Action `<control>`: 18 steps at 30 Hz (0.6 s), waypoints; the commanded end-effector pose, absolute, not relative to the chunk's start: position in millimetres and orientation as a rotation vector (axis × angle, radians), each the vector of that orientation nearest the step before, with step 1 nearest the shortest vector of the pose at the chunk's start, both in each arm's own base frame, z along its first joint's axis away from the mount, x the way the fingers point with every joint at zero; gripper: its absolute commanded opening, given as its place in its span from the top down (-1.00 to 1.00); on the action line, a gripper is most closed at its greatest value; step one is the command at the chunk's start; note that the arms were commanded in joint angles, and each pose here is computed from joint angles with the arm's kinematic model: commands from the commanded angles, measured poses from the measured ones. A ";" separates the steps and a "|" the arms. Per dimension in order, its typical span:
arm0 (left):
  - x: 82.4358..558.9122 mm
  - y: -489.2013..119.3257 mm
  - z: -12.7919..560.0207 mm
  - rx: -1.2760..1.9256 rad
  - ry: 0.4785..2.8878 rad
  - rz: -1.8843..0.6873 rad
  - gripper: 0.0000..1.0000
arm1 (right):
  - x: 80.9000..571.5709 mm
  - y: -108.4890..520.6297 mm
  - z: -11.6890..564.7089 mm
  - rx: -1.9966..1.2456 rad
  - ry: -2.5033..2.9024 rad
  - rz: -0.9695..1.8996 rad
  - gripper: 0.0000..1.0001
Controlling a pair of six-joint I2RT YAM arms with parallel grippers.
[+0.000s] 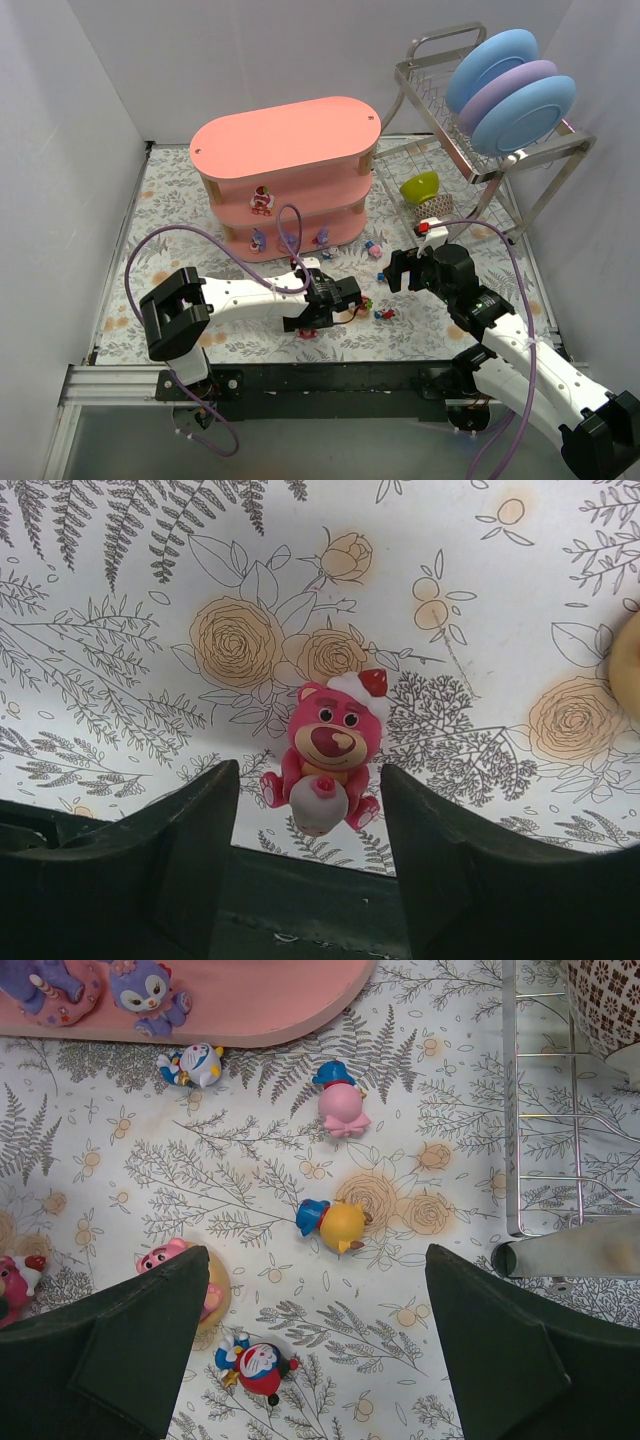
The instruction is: Place and organize the plastic toys onto the shelf
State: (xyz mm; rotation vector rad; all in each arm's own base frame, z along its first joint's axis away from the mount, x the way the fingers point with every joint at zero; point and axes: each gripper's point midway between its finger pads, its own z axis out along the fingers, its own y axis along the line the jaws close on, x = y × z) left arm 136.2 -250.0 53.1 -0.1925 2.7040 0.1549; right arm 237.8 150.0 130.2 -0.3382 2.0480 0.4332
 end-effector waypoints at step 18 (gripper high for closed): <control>138.4 -259.7 57.8 -0.231 2.732 -0.059 0.08 | 243.1 151.7 140.6 -0.327 1.997 0.443 -0.92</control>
